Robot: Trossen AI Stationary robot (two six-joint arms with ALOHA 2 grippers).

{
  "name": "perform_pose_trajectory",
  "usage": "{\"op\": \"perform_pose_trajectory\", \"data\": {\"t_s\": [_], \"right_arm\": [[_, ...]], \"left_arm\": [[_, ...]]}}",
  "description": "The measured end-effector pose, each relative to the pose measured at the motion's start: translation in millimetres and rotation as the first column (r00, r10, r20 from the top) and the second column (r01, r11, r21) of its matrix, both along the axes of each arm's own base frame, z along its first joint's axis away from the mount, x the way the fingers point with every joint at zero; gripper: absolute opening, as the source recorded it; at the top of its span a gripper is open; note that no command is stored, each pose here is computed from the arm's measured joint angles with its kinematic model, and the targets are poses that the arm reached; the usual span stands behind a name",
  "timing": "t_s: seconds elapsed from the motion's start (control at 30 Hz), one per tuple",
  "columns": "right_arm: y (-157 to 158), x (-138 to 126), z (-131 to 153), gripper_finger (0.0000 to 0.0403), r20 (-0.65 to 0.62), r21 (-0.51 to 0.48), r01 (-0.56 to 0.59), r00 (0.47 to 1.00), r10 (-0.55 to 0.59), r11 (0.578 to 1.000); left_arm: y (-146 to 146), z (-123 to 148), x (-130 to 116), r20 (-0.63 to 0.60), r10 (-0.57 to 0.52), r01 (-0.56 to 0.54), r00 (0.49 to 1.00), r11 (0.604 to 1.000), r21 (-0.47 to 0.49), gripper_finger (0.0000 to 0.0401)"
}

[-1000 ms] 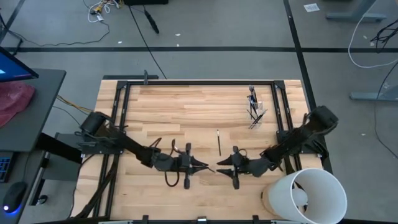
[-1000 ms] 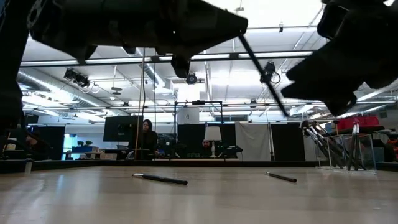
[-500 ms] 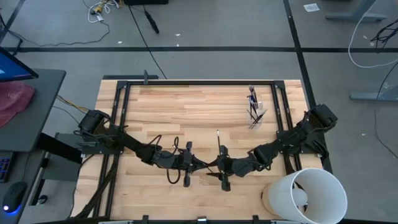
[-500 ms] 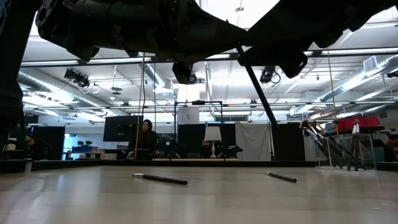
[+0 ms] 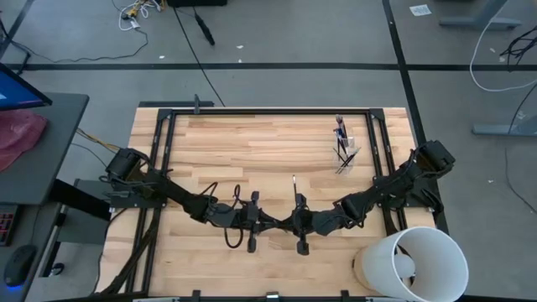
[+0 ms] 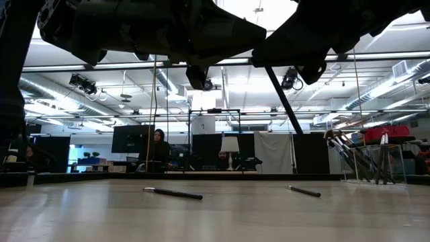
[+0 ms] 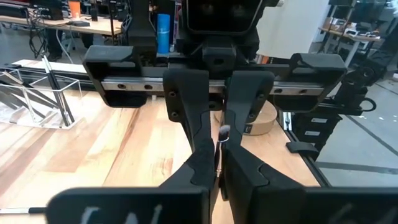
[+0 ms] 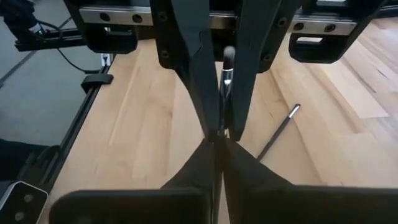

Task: Put items in baskets/containers
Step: Put the eyeshadow brush into the transparent organizer

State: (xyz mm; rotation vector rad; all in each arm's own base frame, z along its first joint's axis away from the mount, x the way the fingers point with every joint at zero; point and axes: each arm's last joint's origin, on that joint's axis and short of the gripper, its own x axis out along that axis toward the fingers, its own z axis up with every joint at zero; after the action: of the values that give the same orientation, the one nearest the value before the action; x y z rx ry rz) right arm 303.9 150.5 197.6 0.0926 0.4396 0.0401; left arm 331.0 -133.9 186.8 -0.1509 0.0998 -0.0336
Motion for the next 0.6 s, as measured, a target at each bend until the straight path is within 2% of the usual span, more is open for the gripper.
{"op": "perform_pose_trajectory", "data": {"t_s": [0.13,0.3,0.47,0.6], "right_arm": [[-0.2,-0.7,-1.1,0.0013,0.001,0.006,0.004,1.0,-0.004,1.0],[5.6,-14.5,-14.9,0.0006,-0.015,-0.002,0.091,0.996,-0.091,0.996],[13.8,-41.6,-30.5,0.0006,-0.011,0.064,0.197,0.98,-0.197,0.978],[13.5,-71.8,-34.9,0.0006,0.024,0.13,0.262,0.963,-0.267,0.956]], "left_arm": [[0.0,0.4,0.0,0.004,0.001,-0.001,1.0,1.0,-0.001,0.0054],[0.2,-0.7,0.0,-0.006,0.0,0.0,1.0,1.0,0.029,0.0122],[0.2,-4.5,-2.7,-0.079,-0.002,0.006,0.997,0.999,0.048,0.0181],[-5.9,-14.6,-6.5,-0.154,-0.002,0.011,0.988,0.998,0.06,0.0197]]}}
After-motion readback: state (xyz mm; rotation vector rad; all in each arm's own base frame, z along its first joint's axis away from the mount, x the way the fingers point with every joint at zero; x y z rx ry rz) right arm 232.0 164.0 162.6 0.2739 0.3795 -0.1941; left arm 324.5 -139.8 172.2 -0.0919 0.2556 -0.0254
